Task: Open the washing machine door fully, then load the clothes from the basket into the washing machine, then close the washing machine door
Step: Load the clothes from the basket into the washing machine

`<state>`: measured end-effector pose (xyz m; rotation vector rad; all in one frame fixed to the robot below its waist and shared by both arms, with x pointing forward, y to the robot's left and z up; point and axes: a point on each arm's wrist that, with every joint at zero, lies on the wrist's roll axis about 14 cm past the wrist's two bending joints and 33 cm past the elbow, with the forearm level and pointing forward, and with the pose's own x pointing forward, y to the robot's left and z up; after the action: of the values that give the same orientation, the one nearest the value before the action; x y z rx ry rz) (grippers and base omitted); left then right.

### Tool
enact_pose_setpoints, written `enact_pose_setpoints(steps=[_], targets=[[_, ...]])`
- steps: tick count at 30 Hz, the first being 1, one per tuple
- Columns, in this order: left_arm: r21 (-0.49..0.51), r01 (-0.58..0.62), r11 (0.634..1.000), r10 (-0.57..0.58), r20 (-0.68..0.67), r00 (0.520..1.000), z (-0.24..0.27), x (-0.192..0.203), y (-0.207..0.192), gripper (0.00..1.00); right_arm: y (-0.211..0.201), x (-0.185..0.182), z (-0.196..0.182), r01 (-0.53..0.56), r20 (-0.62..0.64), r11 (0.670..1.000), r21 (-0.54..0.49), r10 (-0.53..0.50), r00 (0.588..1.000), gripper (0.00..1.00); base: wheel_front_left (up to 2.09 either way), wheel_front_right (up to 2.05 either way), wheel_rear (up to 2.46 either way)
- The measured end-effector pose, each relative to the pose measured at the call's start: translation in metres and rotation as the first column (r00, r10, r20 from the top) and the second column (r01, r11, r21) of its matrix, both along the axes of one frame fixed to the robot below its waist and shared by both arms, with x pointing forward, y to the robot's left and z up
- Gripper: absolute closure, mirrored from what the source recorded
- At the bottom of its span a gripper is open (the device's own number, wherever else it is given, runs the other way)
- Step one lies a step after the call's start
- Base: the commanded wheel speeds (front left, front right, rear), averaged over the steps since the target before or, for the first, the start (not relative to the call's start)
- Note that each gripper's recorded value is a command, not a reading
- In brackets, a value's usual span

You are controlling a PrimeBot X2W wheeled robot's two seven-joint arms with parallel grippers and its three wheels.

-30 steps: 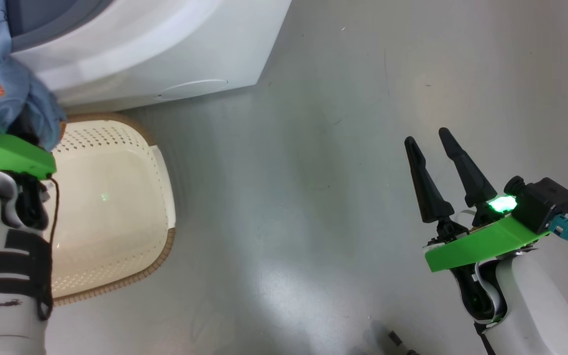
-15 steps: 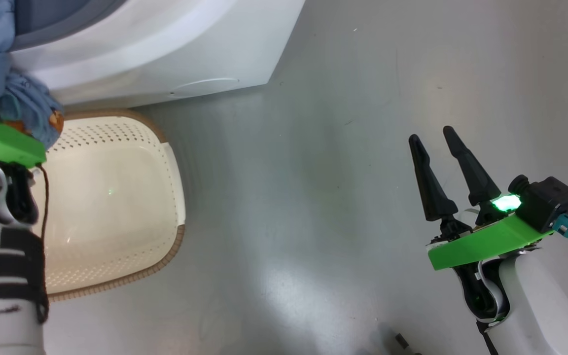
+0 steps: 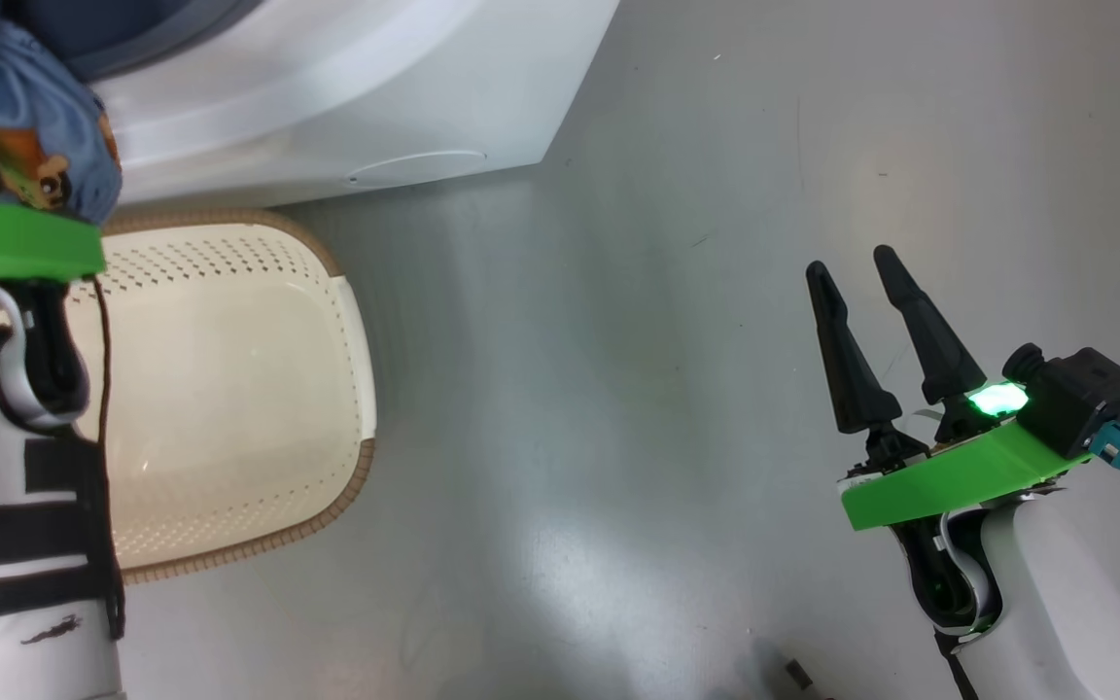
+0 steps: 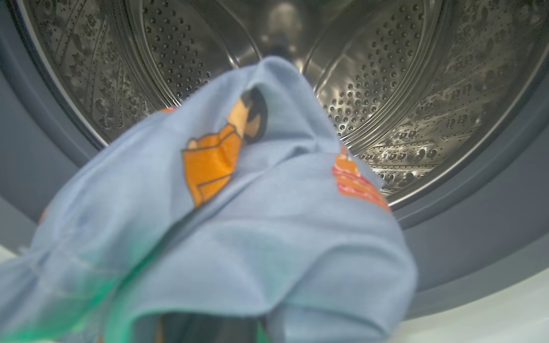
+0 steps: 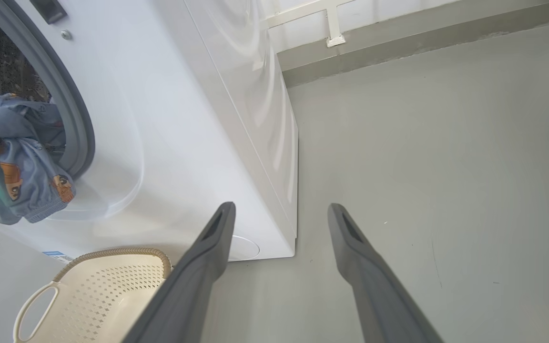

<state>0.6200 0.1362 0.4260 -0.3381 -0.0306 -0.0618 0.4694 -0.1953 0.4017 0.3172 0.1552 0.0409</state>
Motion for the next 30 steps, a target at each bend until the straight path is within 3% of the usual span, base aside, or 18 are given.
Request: enact_pose_setpoints(steps=[10,16,28,29,30], targets=[[0.086,0.121,0.989,-0.127,0.076,0.989,0.037,0.041,-0.030,1.00,0.000,-0.003,0.001,0.010,-0.002,1.000,0.006,-0.010,1.000,0.00,0.00,0.00,0.00],[0.111,0.174,0.978,-0.175,-0.002,0.985,0.026,0.064,-0.043,1.00,0.001,-0.006,0.001,0.016,-0.007,1.000,0.013,-0.016,1.000,0.00,0.00,0.00,0.00],[0.173,0.172,0.970,-0.194,0.115,0.974,0.075,0.105,-0.045,1.00,-0.007,-0.009,0.003,0.037,-0.012,0.999,-0.003,-0.037,0.999,0.00,0.00,0.00,0.00],[0.175,0.175,0.969,-0.194,0.097,0.976,0.068,0.105,-0.045,0.90,-0.008,-0.010,0.002,0.039,-0.014,0.999,-0.005,-0.039,0.999,0.00,0.00,0.00,0.00],[0.186,0.182,0.965,-0.197,0.065,0.978,0.057,0.105,-0.046,0.50,-0.008,-0.010,0.001,0.040,-0.016,0.999,-0.006,-0.041,0.999,0.00,0.00,0.00,0.00]])
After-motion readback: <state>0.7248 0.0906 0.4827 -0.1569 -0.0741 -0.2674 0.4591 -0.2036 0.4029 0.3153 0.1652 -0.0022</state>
